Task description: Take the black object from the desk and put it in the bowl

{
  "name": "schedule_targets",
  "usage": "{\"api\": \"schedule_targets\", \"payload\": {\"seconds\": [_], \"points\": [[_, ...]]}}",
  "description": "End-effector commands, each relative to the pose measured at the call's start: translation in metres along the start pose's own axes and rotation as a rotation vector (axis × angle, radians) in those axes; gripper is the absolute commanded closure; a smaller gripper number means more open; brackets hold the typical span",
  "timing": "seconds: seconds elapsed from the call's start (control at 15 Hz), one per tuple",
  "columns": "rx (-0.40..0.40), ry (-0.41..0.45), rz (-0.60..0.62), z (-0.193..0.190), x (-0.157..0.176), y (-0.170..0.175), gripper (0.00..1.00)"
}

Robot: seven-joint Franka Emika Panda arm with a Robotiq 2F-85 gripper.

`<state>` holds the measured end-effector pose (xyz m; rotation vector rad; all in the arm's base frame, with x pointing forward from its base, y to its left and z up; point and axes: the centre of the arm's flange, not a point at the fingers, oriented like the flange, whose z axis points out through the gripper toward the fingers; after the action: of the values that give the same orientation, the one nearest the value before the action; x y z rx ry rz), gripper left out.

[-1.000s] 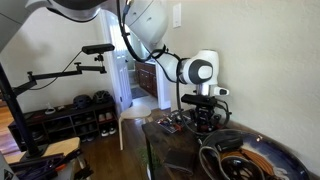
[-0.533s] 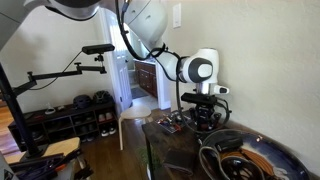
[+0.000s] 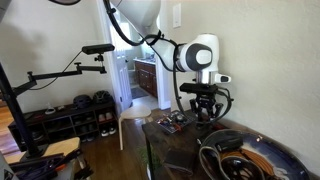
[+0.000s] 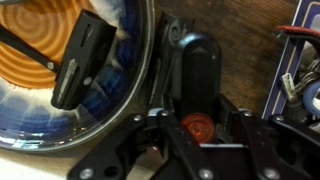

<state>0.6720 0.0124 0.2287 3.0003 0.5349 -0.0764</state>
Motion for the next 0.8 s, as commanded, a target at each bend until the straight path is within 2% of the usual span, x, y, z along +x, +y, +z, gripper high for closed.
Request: {"api": "schedule_targets", "payload": {"seconds": [0.0, 0.4, 0.73], "points": [[-0.013, 0.018, 0.046, -0.027, -0.031, 0.011, 0.81], [-0.059, 0.038, 0.137, -0.043, -0.044, 0.054, 0.81], [-0.110, 0.056, 0.179, -0.034, -0.050, 0.094, 0.81]]}}
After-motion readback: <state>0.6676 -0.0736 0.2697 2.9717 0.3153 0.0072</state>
